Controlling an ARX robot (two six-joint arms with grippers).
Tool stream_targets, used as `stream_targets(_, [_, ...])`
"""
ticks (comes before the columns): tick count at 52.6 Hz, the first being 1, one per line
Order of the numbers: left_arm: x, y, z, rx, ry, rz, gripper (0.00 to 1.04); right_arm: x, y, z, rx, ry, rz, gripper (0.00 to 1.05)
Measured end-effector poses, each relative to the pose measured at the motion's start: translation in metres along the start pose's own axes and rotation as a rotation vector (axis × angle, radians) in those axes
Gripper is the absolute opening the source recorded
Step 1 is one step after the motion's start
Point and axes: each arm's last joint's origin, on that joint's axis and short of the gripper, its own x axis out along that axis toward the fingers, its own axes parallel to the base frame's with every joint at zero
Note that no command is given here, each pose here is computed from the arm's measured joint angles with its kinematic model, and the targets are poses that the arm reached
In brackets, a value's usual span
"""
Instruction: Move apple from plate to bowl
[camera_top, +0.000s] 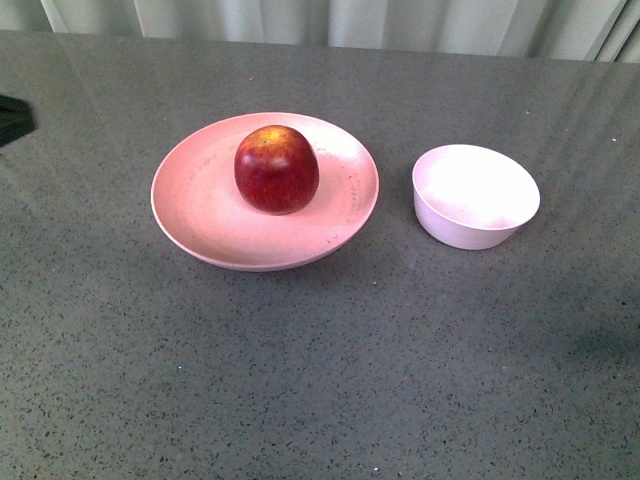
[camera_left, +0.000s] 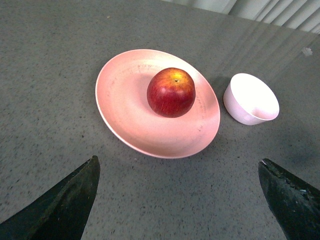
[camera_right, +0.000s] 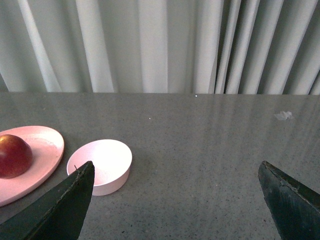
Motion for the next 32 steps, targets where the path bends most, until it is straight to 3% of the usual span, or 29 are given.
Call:
stream_targets(15, [0.076, -0.016, 0.010, 0.045, 0.067, -0.058, 0.96, 0.000, 0.000, 0.000, 0.000, 0.000, 0.000, 0.96])
stream_targets(32, [0.138, -0.022, 0.003, 0.087, 0.129, -0.007, 0.96, 0.000, 0.000, 0.000, 0.000, 0.000, 0.000, 0.96])
